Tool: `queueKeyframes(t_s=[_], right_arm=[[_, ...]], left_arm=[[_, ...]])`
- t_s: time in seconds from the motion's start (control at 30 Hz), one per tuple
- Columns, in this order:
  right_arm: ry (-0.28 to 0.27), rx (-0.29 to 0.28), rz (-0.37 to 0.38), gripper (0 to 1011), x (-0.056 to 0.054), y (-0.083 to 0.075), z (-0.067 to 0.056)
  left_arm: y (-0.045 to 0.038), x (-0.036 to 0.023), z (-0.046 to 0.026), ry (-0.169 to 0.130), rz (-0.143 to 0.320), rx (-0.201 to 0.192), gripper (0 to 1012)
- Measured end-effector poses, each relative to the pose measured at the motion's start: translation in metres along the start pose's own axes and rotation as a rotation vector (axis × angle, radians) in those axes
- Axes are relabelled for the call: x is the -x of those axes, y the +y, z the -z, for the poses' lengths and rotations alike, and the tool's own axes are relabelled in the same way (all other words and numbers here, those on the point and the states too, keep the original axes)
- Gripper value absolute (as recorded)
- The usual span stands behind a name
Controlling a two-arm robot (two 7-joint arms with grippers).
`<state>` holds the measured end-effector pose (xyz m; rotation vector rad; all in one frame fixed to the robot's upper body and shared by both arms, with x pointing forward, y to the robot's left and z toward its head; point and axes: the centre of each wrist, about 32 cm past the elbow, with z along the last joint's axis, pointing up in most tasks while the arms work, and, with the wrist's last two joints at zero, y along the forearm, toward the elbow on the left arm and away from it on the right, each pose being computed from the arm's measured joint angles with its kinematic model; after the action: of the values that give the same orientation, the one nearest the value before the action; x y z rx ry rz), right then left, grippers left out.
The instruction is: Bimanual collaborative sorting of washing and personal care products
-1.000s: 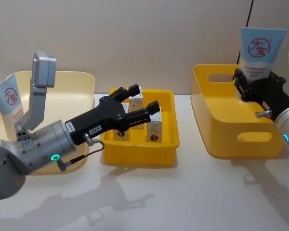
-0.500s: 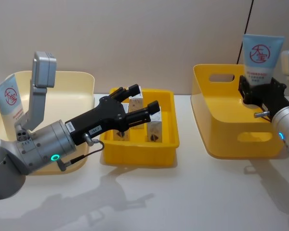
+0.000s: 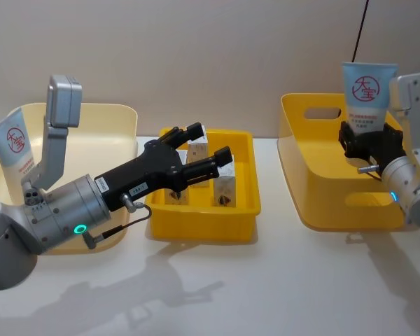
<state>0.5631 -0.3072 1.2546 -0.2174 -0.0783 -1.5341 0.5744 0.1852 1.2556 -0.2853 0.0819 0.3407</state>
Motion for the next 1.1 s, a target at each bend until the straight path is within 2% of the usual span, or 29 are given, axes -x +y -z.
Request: queueKeyframes(t_s=[0.03,0.3,0.43,0.63,1.1], right_arm=[[0.000,0.003,0.002,487,0.0003,0.0006,0.0000],[0.002,0.026,0.010,723,0.0032,0.0054,-0.0001],[0.002,0.033,0.012,871,0.0040,0.0067,0.0000],[0.003,0.042,0.015,1001,0.0050,0.0082,0.0003],[0.004,0.035,0.015,1001,0.0058,0.0079,0.0001]], left_arm=[[0.0000,0.0000,0.0000,0.000,0.000,0.000,1003],[0.0000,0.0000,0.0000,0.000,0.000,0.000,1003],[0.0000,0.0000,0.0000,0.000,0.000,0.000,1003],[0.0000,0.0000,0.0000,0.000,0.000,0.000,1003],[0.0000,0.0000,0.0000,0.000,0.000,0.000,1003]])
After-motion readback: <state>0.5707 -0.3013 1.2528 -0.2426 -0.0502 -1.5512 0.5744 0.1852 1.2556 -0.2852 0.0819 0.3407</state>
